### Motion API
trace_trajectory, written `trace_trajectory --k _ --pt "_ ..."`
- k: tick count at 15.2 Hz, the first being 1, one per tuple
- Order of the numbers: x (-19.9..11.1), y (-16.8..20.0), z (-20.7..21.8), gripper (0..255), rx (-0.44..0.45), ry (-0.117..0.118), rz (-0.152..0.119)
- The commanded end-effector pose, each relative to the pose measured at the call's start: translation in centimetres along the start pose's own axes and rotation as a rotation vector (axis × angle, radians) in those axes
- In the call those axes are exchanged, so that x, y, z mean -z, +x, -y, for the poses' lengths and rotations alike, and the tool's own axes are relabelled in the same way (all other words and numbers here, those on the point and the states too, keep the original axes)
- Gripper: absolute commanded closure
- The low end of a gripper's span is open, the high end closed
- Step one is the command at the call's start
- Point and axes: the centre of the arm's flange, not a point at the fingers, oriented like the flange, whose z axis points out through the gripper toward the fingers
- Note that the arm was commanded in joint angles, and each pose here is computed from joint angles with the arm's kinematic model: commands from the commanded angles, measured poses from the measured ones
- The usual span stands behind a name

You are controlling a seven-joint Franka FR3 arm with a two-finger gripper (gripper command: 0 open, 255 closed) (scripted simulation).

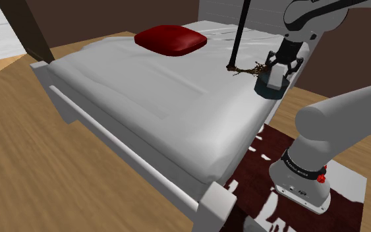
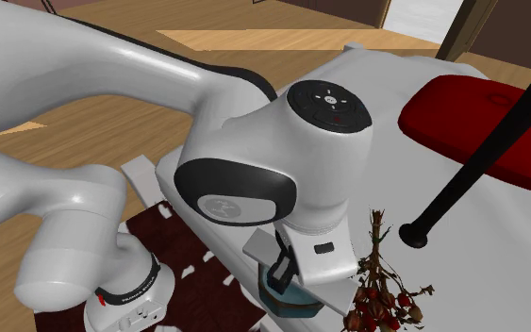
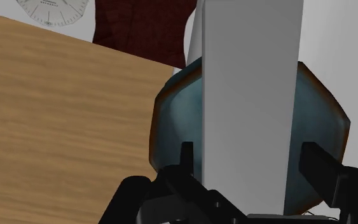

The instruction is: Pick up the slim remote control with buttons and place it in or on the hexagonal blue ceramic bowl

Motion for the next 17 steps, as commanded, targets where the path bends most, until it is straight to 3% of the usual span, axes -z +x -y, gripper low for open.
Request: trace_trajectory --k 1,5,9,17 --pt "0.0 0.0 0.0 0 0.000 0.000 0.001" --pt "0.0 0.0 0.0 0 0.000 0.000 0.001" --pt "5.0 0.0 0.0 0 0.000 0.000 0.001" --pt "5.0 0.0 0.0 0 0.000 0.000 0.001"
